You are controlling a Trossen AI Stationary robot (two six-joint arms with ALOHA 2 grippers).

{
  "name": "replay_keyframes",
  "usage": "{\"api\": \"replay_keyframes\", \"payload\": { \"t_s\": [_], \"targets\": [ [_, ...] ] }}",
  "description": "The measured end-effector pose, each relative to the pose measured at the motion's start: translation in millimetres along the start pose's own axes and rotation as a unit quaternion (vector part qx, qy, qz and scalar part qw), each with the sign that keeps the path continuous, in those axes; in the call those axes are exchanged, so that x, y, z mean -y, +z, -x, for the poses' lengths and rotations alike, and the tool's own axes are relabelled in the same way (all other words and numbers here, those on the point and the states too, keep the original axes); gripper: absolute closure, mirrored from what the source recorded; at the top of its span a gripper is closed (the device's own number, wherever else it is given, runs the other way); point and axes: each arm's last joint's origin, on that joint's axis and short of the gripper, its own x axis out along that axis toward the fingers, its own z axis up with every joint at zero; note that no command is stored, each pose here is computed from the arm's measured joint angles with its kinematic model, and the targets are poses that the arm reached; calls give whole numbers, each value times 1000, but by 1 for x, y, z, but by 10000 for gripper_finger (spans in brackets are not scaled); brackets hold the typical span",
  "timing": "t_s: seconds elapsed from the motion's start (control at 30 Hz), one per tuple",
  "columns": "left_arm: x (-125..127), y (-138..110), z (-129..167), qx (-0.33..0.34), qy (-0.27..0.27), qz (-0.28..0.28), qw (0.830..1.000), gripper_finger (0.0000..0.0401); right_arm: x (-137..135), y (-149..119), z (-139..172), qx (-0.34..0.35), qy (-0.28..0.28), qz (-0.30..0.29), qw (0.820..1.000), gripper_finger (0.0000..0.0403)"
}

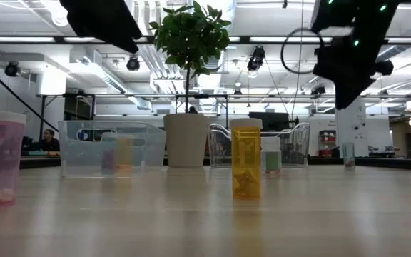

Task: Pick and place medicine bottles into bin by pill shape (circle, oval)
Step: Put the blue pill bottle into the bottom transparent bin

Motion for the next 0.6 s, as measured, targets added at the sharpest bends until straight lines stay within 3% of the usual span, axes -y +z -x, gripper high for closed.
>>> {"api": "replay_keyframes", "payload": {
  "t_s": [0.33,0.6],
  "targets": [
    [6,-3,4,6,-13,-4,1000,186,44,30,-38,-32,-31,-74,996,216],
    [5,-2,4,12,-4,-4,1000,186,45,17,-62,-41,-4,-91,995,151]
  ]
}}
